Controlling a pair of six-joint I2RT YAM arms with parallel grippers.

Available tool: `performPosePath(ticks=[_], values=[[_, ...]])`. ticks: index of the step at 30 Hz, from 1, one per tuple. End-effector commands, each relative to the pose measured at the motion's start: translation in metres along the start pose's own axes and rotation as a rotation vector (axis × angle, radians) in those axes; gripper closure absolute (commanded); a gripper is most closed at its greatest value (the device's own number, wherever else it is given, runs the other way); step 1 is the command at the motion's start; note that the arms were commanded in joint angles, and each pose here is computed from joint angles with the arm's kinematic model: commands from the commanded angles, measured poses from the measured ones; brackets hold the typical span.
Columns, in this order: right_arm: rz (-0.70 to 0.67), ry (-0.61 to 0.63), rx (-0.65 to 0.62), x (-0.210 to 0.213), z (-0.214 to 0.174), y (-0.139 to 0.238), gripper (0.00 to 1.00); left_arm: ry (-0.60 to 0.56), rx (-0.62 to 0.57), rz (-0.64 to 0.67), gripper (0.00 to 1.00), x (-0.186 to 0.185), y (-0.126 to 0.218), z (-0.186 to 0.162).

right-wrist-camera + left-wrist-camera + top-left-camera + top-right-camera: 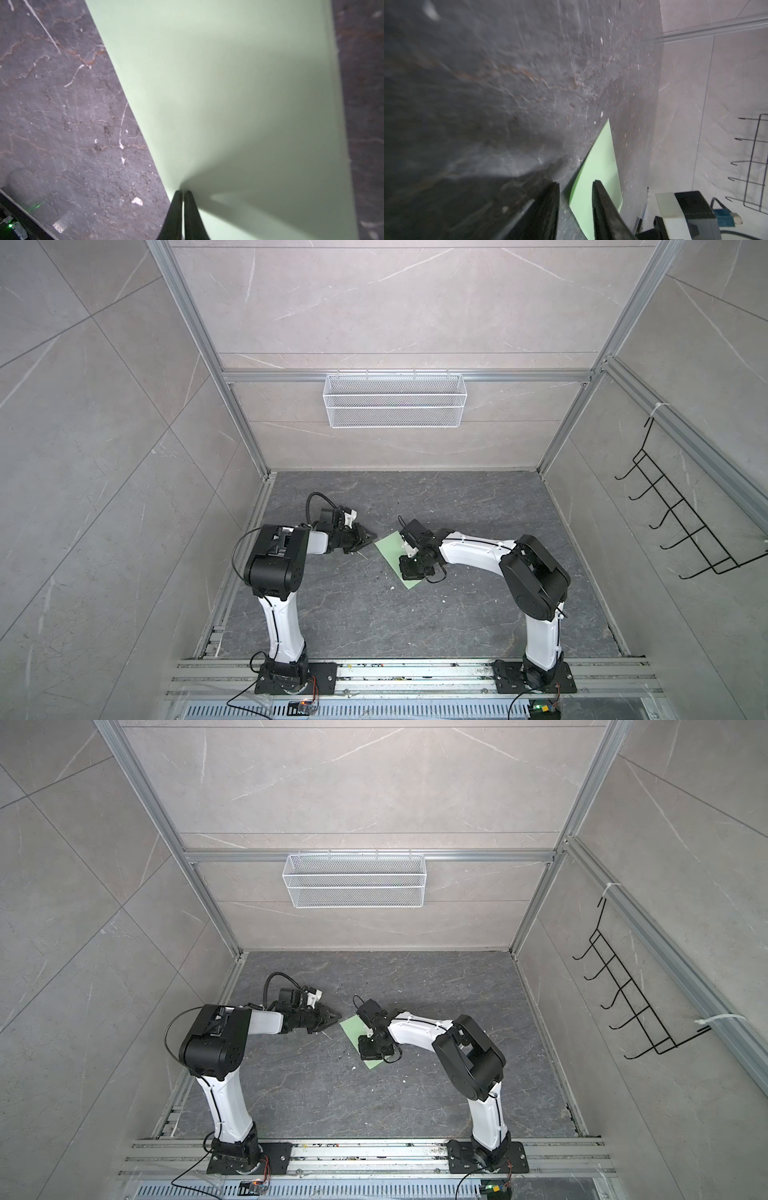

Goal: Fold a paper plane with a square sheet of paper (pick it up from the middle)
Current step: 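Open both grippers and draw them apart, releasing the green strip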

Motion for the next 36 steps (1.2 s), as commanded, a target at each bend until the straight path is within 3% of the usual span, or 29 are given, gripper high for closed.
performPosePath(ticks=[1, 5, 9, 18, 26, 36], values=[[0.016, -0.019, -0.044, -0.002, 0.006, 0.012, 0.86, 0.066, -0.063, 0.17, 0.64, 0.02, 0.015, -0.002], [0.137, 0.027, -0.2, 0.018, 0.03, 0.046, 0.75, 0.118, -0.09, 0.104, 0.57, 0.007, 0.03, -0.013], [0.145, 0.033, -0.306, 0.015, 0.043, 0.069, 0.61, 0.17, -0.076, 0.053, 0.51, 0.003, 0.035, -0.031], [0.081, -0.099, -0.276, -0.041, 0.031, 0.071, 0.45, 0.164, 0.009, 0.043, 0.47, -0.022, 0.017, -0.063], [0.178, -0.215, -0.165, -0.078, 0.001, 0.061, 0.43, 0.152, 0.009, 0.094, 0.48, -0.033, 0.004, -0.068], [0.23, -0.273, -0.098, -0.086, -0.01, 0.044, 0.45, 0.137, 0.012, 0.09, 0.48, -0.04, 0.006, -0.065]])
Point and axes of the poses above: each gripper's point midway between its finger pads, its own y axis back along the fingers, its own x axis along the line the jaws close on, z = x × y, the point moved 7 cm from there along y, back along the fingers, and after that the axes turned 4 degrees about y, right-handed, at the moved point
